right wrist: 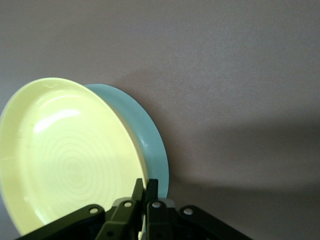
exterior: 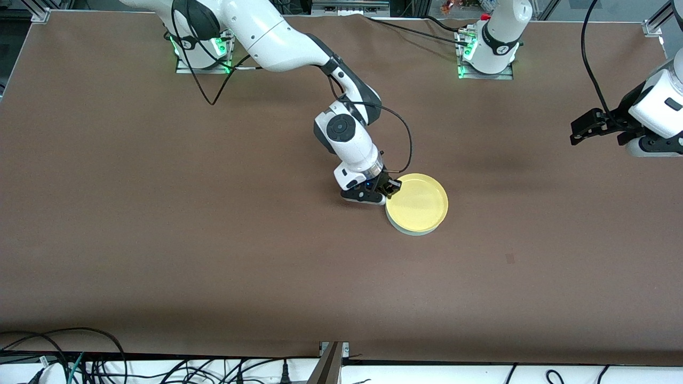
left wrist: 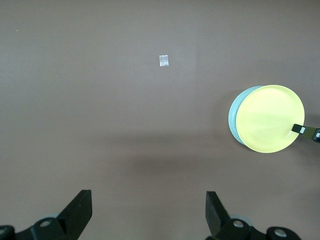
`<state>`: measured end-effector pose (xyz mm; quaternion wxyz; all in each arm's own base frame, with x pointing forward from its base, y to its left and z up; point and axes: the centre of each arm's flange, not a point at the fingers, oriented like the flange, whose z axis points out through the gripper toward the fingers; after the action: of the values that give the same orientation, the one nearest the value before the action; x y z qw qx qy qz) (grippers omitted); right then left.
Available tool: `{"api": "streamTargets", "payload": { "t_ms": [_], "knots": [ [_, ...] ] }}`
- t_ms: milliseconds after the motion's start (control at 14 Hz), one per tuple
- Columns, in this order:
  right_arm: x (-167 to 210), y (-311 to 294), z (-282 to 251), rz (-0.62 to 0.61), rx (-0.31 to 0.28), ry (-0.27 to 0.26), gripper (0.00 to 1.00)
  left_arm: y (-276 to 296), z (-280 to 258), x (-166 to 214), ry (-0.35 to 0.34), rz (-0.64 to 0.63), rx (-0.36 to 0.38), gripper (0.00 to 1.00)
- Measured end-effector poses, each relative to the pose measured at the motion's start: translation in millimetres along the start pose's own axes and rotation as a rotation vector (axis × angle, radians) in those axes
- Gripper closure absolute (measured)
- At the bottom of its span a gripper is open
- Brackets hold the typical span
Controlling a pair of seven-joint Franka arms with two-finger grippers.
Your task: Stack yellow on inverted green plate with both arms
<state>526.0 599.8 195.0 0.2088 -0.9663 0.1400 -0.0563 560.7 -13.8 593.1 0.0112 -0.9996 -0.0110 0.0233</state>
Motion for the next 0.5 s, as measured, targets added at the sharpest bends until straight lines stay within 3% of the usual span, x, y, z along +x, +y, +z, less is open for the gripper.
{"api": "streamTargets", "payload": {
  "t_ms": [286, 500],
  "knots": [
    [11.0, -0.8, -6.2, -0.001, 0.003, 0.026, 0.50, 0.0, 0.0, 0.0, 0.000, 0.000, 0.000, 0.00],
    [39.1, -10.9, -38.8, -0.002, -0.002, 0.067, 0.19, 0.0, 0.0, 0.0, 0.000, 0.000, 0.000, 0.00]
  ]
}}
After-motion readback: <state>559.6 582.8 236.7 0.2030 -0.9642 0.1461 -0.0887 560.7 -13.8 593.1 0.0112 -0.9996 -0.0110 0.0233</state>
